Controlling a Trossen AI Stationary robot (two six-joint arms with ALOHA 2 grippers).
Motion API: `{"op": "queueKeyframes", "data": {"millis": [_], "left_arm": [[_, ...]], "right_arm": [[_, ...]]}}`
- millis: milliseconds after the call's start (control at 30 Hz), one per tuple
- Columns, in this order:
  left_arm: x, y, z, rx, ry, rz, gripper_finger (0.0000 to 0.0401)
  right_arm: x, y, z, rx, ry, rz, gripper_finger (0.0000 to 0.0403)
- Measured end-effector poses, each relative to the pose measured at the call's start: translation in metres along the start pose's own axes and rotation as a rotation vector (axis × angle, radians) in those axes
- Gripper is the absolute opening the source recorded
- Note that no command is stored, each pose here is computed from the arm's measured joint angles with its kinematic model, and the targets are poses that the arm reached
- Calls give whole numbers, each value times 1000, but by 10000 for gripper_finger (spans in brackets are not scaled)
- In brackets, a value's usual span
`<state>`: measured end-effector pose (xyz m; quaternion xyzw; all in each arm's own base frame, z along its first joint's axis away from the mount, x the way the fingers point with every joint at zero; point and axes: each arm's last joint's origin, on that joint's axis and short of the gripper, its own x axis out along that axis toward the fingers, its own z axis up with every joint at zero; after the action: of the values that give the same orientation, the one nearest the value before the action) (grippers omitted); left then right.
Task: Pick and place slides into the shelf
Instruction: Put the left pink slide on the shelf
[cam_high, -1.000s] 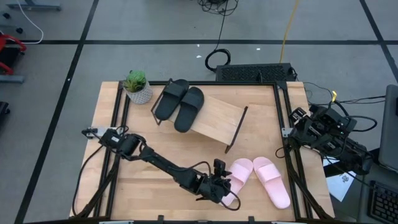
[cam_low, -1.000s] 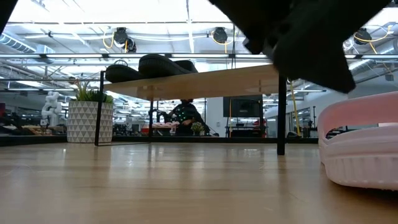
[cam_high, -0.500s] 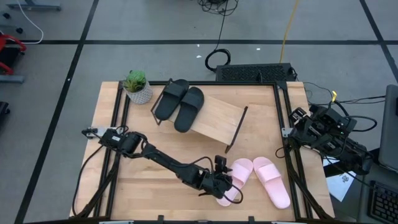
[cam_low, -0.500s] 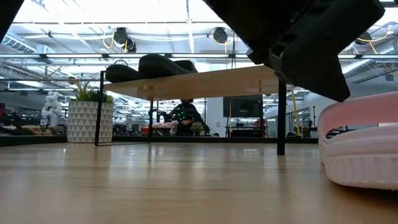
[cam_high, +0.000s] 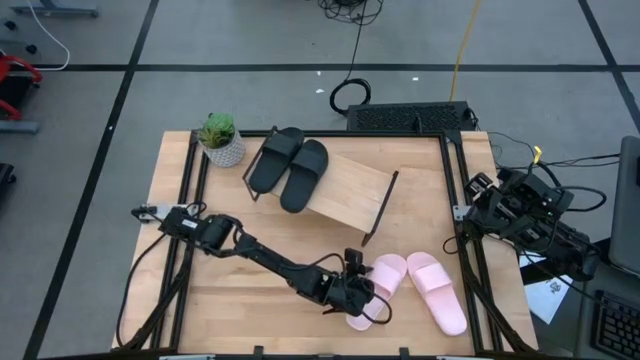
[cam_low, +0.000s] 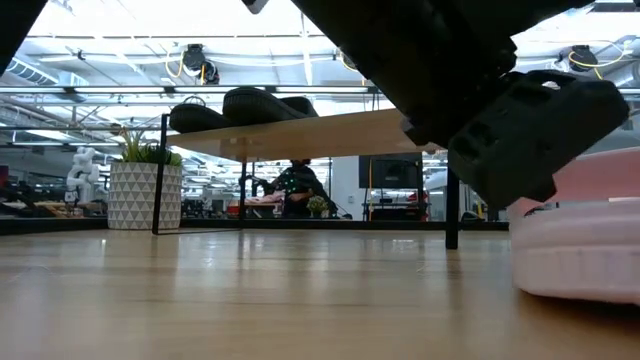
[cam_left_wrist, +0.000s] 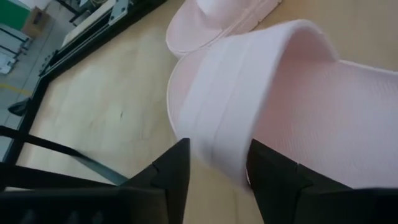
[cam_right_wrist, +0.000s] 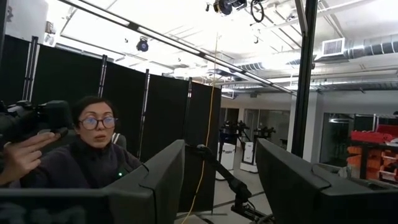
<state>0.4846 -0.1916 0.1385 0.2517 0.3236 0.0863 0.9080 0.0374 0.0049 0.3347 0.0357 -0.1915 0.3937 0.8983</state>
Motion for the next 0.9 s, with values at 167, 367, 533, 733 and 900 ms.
{"op": "queueKeyframes", "data": {"millis": [167, 367, 533, 733, 900], "left_arm": [[1, 1, 0, 2, -2, -16, 102], [1, 0, 1, -7, -12, -56, 11], [-6, -7, 5, -22, -41, -72, 4], [-34, -16, 31, 32, -101, -30, 3], [-66, -5, 65, 133, -96, 126, 2]], "right_arm": [[0, 0, 0, 0, 0, 0, 187], [0, 0, 0, 0, 0, 0, 187], [0, 0, 0, 13, 0, 0, 187], [0, 0, 0, 25, 0, 0, 187], [0, 0, 0, 23, -1, 0, 187]]}}
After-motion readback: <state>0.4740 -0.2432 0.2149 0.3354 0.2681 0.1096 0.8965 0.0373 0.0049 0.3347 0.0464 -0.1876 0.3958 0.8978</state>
